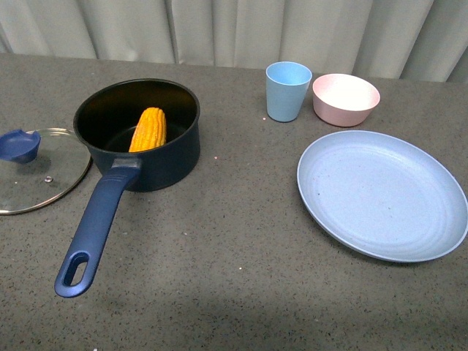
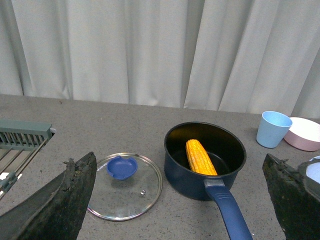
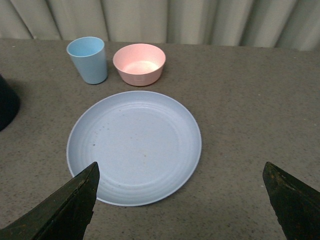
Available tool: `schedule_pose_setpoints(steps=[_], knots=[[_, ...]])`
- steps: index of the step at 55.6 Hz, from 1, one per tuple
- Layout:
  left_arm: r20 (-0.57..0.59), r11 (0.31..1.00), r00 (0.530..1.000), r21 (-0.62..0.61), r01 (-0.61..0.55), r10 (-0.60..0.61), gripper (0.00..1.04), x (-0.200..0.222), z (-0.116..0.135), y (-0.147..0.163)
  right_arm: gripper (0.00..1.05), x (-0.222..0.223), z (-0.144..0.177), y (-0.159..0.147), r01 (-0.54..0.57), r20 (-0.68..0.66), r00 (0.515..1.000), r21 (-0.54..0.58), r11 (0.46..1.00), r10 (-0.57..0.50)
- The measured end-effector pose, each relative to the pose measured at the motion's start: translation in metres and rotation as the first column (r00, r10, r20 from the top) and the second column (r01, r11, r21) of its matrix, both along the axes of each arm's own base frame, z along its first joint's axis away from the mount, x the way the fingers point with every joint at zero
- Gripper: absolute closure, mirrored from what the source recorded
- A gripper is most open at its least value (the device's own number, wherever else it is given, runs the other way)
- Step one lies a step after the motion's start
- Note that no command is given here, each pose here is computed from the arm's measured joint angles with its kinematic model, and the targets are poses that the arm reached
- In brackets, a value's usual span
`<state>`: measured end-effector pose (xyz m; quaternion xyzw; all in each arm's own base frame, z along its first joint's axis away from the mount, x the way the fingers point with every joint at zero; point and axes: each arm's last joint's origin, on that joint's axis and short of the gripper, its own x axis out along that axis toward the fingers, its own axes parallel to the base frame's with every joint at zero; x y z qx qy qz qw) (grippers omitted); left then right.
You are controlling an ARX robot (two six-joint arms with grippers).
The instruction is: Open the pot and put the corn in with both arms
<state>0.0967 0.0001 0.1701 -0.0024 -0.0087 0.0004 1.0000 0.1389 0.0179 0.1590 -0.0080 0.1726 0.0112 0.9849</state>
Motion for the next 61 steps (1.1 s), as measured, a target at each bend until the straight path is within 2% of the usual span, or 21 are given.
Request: schedule_pose_setpoints(steps=[9,12,15,17,27,31,37,61], knots=[[0.000,1.000,1.000,0.000,0.000,0.000,0.06,0.000,0.000,0.000,0.10,-0.008,-0.002,-0.008,0.011,0.031,0.999,-0.001,1.000,-0.011],[0.000,1.000,1.000,0.000,0.000,0.000,0.06,0.000,0.000,0.000,0.18,-0.008,-0.004,-0.012,-0.011,0.142,0.990,0.020,1.000,0.008],[0.000,1.000,1.000,0.000,-0.002,0.002,0.06,0.000,0.000,0.000,0.32,-0.011,0.003,-0.017,0.020,0.294,0.955,0.023,1.000,-0.026],[0.000,1.000,1.000,0.000,-0.001,0.001,0.06,0.000,0.000,0.000,0.37,-0.012,0.007,-0.018,0.025,0.329,0.944,0.024,0.999,-0.031],[-0.001,1.000,1.000,0.000,0.000,0.000,0.06,0.000,0.000,0.000,0.68,-0.017,0.009,-0.018,0.018,0.345,0.938,0.024,1.000,-0.025],[-0.001,1.000,1.000,0.000,0.000,0.000,0.06,0.000,0.000,0.000,0.86,-0.020,0.009,-0.018,0.018,0.344,0.939,0.024,1.000,-0.025],[-0.001,1.000,1.000,0.000,0.000,0.000,0.06,0.000,0.000,0.000,1.04,-0.023,0.010,-0.018,0.018,0.350,0.936,0.023,1.000,-0.025],[-0.001,1.000,1.000,0.000,0.000,0.000,0.06,0.000,0.000,0.000,1.04,-0.031,0.009,-0.018,0.018,0.347,0.938,0.021,1.000,-0.024]])
